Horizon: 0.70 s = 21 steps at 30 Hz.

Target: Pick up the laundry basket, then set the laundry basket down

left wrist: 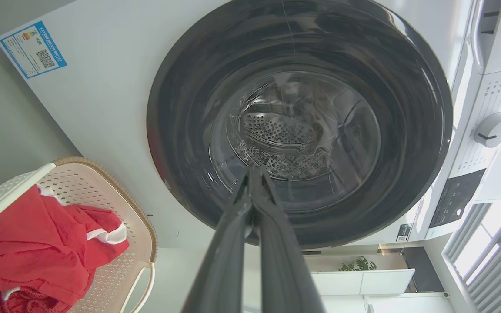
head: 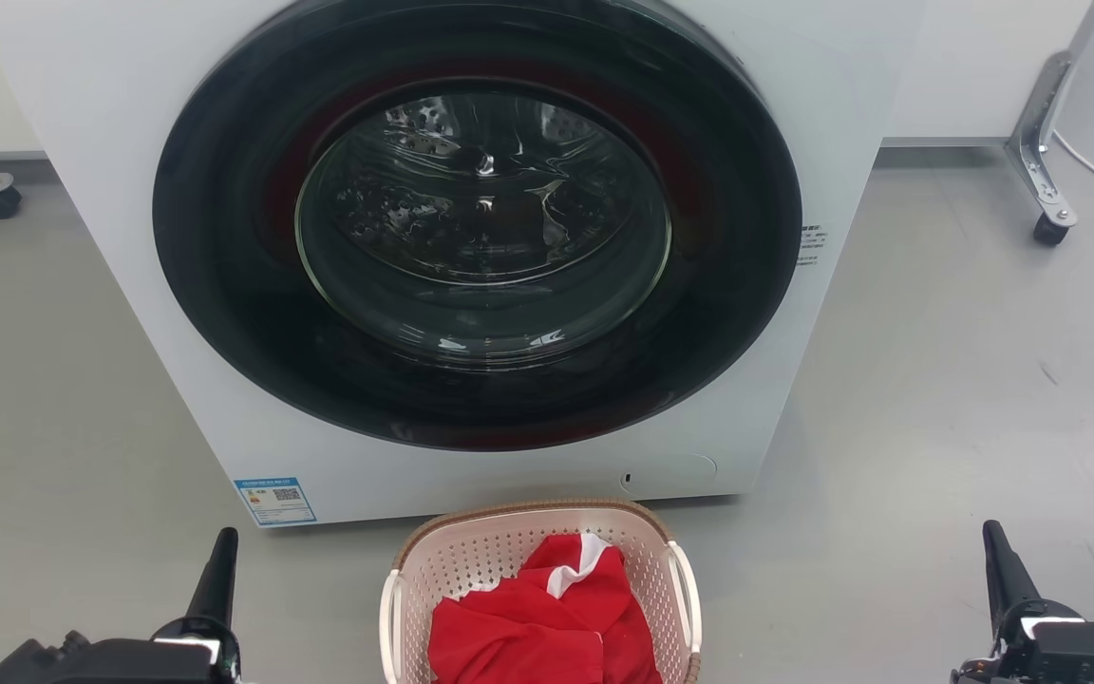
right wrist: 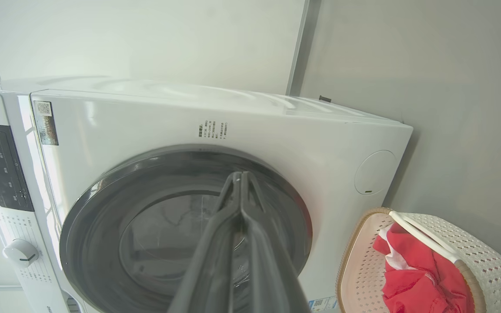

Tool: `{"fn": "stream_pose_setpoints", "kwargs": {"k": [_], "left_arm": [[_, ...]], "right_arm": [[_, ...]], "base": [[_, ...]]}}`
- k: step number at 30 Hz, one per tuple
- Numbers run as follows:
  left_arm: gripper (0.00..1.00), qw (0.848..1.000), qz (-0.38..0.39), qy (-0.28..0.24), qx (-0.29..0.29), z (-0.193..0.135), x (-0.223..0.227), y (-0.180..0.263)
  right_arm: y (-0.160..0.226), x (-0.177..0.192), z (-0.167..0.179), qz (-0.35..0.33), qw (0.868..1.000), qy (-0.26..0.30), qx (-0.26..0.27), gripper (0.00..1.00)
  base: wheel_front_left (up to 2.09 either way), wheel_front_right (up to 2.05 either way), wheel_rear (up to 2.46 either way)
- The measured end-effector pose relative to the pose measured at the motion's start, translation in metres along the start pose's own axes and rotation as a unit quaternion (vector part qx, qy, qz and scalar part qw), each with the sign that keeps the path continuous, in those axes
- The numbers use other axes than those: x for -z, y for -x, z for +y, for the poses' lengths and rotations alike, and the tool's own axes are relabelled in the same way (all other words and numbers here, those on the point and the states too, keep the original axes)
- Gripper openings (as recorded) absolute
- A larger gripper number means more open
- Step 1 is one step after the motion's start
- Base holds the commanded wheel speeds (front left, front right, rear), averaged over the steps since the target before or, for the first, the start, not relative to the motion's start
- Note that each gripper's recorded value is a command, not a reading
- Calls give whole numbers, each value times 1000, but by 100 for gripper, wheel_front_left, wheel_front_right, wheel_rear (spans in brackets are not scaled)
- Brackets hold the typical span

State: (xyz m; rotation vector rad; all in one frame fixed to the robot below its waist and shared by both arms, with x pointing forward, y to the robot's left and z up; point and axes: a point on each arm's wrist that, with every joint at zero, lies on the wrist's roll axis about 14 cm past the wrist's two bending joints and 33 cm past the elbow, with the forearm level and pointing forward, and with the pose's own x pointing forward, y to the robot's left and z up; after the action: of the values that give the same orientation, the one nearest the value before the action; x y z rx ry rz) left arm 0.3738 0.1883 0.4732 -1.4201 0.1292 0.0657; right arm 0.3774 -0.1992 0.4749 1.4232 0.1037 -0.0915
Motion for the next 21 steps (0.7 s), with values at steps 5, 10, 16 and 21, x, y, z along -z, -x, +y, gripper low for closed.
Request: {"fn": "stream_pose_setpoints", "kwargs": {"k": [5, 10, 16, 21], "left_arm": [[0, 999, -3, 34, 4, 0, -2, 0], [0, 998, -6, 68, 19, -7, -4, -4], [0, 997, -7, 76, 20, -7, -4, -4], [0, 997, -7, 76, 20, -7, -4, -4]], "right_arm": [[0, -3, 0, -5, 999, -38, -5, 0], [-1, -6, 3, -10, 997, -73, -14, 0], [-3, -7, 7, -11, 997, -75, -22, 0], [-3, -7, 7, -11, 997, -75, -22, 0]], "base": [[0, 0, 0], [0, 0, 0], [0, 0, 0], [0, 0, 0]]}}
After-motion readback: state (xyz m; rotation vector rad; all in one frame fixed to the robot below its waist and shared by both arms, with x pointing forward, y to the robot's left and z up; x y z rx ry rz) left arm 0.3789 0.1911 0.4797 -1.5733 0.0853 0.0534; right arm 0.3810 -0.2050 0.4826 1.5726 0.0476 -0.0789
